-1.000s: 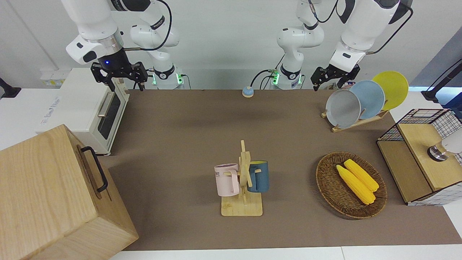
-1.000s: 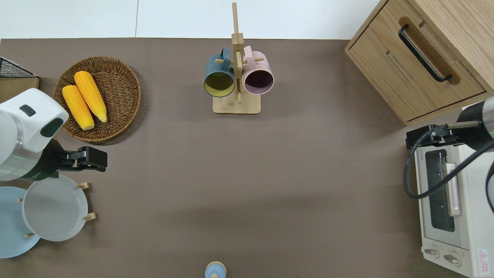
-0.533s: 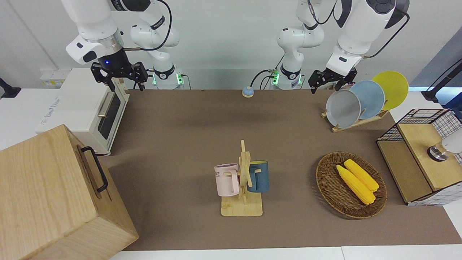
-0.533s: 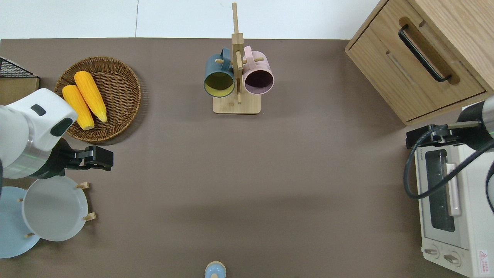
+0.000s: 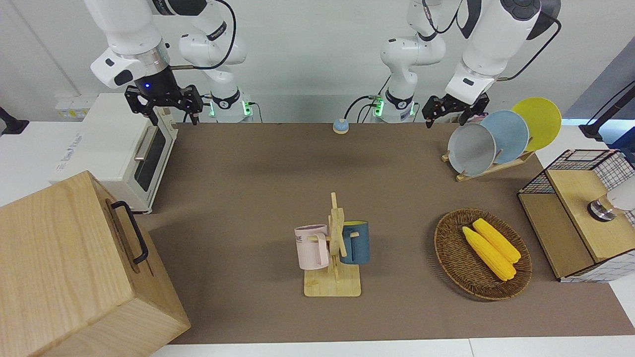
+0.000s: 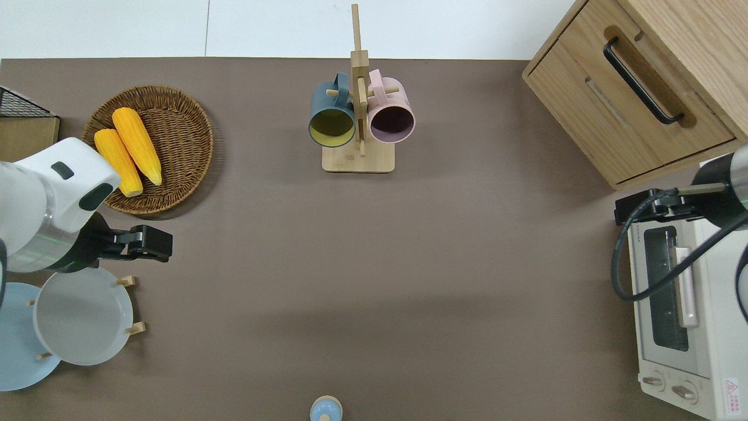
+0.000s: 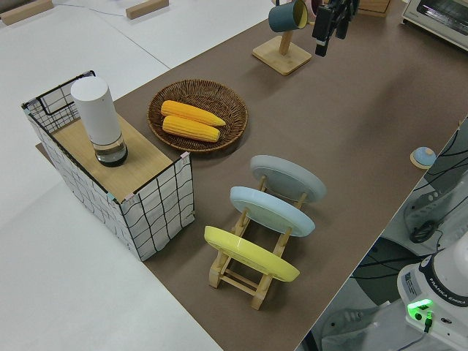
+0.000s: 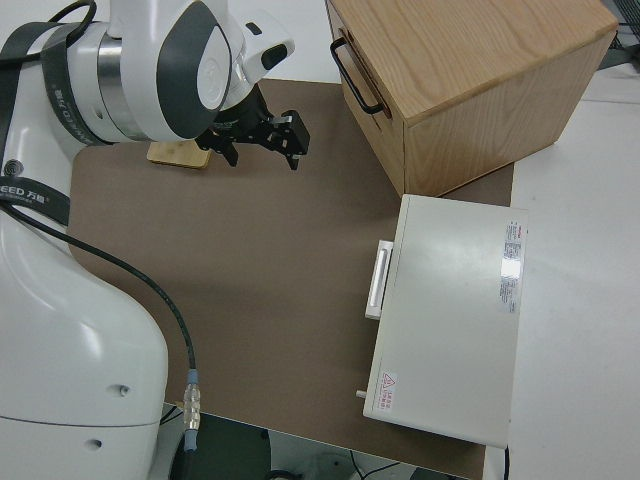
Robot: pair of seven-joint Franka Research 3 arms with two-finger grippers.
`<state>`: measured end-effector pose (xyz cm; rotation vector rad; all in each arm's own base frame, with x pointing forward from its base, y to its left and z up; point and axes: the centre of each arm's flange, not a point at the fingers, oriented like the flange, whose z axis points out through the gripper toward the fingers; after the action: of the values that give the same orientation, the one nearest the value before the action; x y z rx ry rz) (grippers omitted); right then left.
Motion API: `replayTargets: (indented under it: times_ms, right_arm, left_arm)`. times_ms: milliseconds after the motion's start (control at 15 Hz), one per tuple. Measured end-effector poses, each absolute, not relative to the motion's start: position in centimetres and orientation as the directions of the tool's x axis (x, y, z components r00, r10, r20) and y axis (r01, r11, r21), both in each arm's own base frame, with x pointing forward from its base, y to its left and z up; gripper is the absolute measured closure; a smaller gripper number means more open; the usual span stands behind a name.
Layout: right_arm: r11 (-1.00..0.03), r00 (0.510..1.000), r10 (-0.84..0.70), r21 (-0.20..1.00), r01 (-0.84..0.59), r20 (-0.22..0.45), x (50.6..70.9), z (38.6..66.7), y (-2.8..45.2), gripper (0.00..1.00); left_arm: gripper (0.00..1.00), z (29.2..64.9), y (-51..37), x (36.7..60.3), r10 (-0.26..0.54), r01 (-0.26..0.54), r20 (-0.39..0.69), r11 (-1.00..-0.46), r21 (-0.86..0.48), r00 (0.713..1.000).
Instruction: Pick gray plate from low plate rack and place it on table with left arm
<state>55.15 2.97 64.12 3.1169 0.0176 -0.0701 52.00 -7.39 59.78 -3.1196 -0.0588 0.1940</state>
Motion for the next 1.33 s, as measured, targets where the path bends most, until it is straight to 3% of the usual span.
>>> replayTargets:
  times_ms: [333, 800, 1333]
  right_arm:
    - [-1.000, 0.999, 0.011, 0.024, 0.012, -0.045, 55.1, 64.1, 3.0, 0.01]
    - [-1.000, 0.999, 0.011, 0.024, 0.012, -0.045, 55.1, 64.1, 3.0, 0.01]
    - [-1.000, 0.999, 0.011, 0.024, 0.012, -0.045, 55.1, 64.1, 3.0, 0.01]
  left_arm:
    - [0.00, 59.8, -2.8, 52.1, 0.033, 0.032, -0.125, -0.999, -0.005, 0.992]
    - [0.00, 59.6, 10.6, 50.9, 0.008, 0.013, -0.121, -0.999, 0.040, 0.993]
    - [0.00, 57.2, 11.4, 49.7, -0.012, -0.017, -0.108, -0.999, -0.045, 0.994]
